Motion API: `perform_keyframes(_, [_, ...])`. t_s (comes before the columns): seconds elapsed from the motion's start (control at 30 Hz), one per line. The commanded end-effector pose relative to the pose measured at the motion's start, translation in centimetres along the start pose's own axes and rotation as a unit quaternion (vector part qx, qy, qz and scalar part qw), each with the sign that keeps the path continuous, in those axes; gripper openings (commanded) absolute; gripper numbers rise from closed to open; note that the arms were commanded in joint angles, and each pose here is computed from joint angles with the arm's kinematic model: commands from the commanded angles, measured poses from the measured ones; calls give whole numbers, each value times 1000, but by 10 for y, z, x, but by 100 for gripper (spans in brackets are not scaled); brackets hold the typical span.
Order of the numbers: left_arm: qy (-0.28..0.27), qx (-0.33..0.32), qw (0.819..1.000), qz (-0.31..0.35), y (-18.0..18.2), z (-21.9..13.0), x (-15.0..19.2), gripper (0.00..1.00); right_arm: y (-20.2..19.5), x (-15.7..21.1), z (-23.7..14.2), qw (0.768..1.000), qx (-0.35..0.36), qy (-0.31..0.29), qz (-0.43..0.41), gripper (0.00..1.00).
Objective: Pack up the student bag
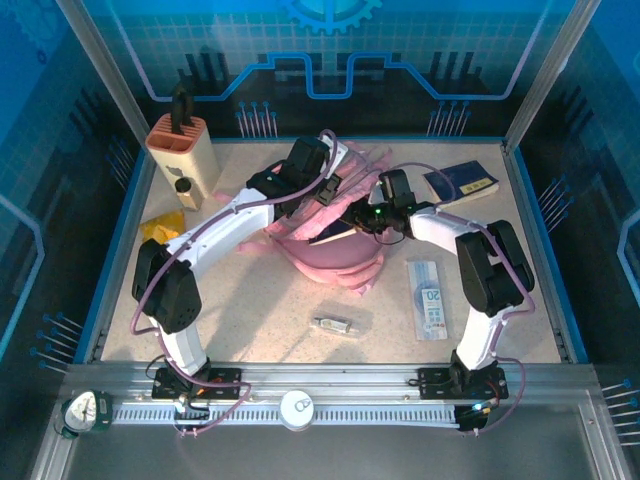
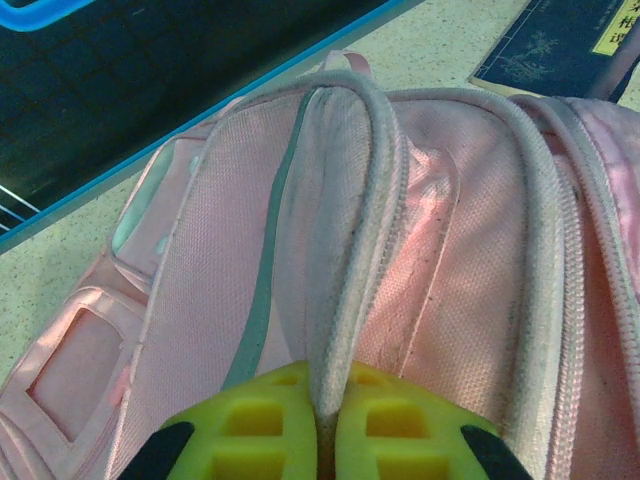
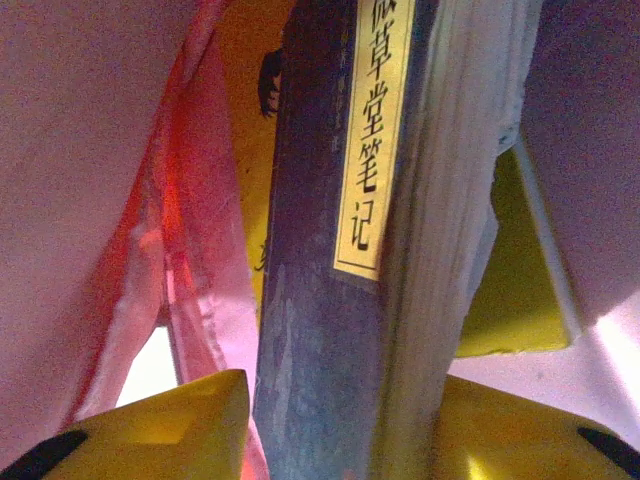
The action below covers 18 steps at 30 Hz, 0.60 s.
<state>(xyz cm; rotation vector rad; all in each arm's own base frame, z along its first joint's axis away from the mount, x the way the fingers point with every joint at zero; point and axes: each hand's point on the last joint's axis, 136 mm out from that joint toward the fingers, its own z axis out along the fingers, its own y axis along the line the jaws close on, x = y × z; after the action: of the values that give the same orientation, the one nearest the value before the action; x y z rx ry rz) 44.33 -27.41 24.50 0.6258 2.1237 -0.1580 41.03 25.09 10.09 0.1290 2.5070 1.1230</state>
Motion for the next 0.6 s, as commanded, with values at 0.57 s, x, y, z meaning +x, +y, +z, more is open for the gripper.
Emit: perform_keyframes(0.57, [-79, 21, 996, -21, -2, -30, -42, 0, -1, 92, -37, 992, 69, 42, -95, 47])
